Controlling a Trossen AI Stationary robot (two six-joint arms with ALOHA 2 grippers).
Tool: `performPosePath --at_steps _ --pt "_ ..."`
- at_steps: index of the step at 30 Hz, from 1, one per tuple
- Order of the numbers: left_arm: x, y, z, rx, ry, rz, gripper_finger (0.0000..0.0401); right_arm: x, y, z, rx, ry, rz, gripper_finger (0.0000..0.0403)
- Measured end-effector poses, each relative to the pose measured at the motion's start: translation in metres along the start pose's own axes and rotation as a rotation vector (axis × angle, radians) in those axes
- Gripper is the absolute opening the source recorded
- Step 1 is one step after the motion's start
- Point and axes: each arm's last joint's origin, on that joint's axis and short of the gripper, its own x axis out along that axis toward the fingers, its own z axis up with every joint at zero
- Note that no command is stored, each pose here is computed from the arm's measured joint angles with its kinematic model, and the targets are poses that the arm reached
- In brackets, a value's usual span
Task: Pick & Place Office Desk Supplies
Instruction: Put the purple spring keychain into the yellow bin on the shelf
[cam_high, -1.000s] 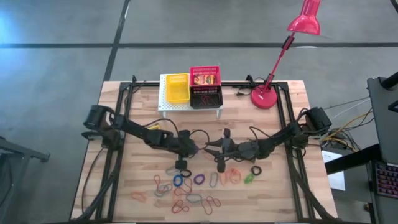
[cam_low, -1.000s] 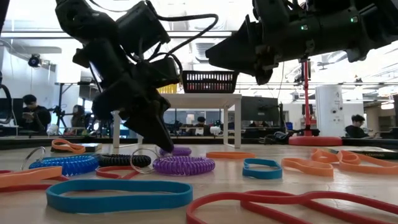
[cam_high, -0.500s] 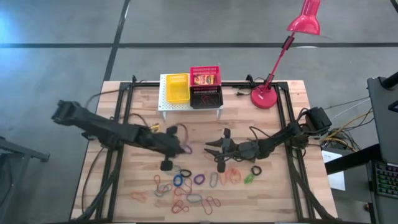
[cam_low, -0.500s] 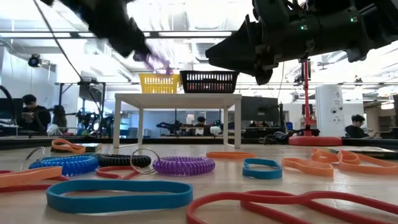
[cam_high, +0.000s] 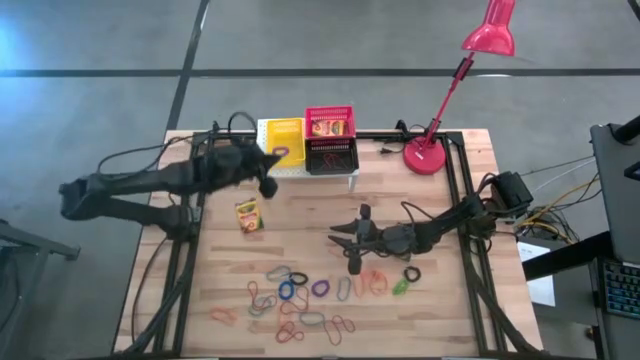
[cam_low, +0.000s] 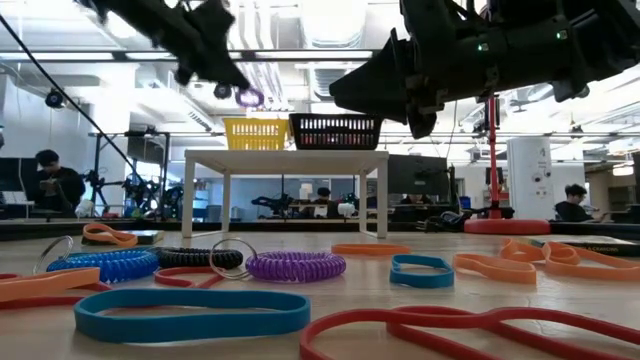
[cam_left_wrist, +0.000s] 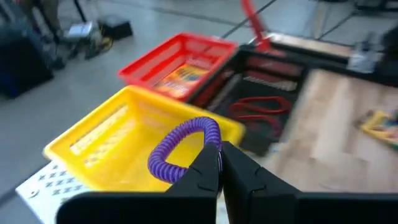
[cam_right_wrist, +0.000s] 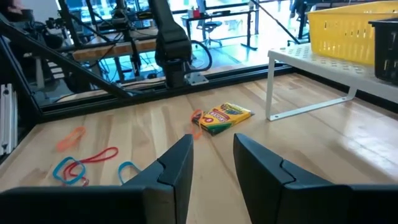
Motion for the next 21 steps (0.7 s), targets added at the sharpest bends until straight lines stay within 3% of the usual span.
performPosePath --at_steps 6,10,14,21 --pt "0.034 0.053 -0.004 -0.116 0.036 0.014 0.0008 0.000 -0.001 0.000 0.008 0.000 -0.003 0.0111" --pt "0.048 0.073 -0.008 -0.156 0.062 -0.003 0.0010 0.000 -0.001 0.000 0.008 0.000 -0.003 0.0107" --pt "0.059 0.076 -0.008 -0.121 0.087 -0.006 0.0037 0.000 -0.001 0.000 0.007 0.000 -0.003 0.0104" --pt "0.066 0.074 -0.001 -0.060 0.119 -0.022 0.0131 0.000 -0.001 0.000 0.007 0.002 -0.003 0.0105"
